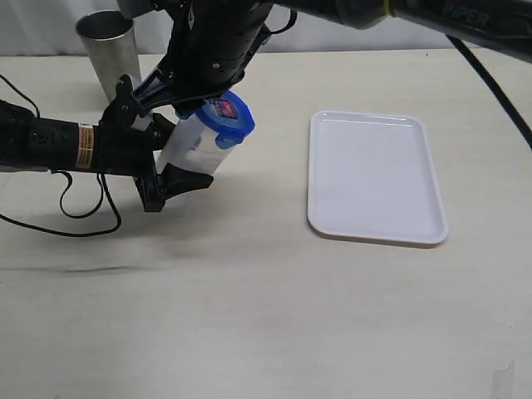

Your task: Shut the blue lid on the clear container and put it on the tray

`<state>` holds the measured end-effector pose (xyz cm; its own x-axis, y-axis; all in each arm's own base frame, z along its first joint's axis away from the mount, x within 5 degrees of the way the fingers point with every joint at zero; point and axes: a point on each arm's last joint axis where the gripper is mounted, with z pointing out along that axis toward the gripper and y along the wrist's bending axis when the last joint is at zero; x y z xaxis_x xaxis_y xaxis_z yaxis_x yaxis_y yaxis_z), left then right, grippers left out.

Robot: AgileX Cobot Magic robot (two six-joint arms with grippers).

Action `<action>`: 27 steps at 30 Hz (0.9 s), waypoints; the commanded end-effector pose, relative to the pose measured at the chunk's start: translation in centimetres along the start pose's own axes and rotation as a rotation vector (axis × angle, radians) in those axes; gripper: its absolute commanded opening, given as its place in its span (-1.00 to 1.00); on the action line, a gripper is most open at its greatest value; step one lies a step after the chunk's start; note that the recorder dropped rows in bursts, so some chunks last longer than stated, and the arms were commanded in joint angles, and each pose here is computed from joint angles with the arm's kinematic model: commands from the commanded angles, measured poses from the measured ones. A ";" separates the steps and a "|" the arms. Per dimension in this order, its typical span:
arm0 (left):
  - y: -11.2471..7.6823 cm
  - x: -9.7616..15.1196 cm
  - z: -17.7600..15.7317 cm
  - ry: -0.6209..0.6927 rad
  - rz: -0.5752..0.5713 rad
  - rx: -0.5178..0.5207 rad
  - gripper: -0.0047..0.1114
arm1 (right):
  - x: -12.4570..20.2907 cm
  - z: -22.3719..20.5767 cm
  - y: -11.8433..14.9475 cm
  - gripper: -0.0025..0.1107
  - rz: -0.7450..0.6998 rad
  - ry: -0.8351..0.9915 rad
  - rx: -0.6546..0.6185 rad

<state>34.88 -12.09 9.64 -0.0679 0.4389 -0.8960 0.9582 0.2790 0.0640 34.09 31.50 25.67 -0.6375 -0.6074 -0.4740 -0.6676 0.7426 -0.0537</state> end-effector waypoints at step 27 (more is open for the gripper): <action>0.2 -2.5 -0.4 -0.185 -0.020 0.003 -0.92 | -0.4 -5.5 2.2 -0.45 -0.155 -0.119 -0.025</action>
<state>34.73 -12.53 10.56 -0.0546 0.3419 -0.9381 0.9626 0.2676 0.0415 31.30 32.29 29.38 -0.4934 -0.6738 -0.5500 -0.7562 0.6448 -0.1116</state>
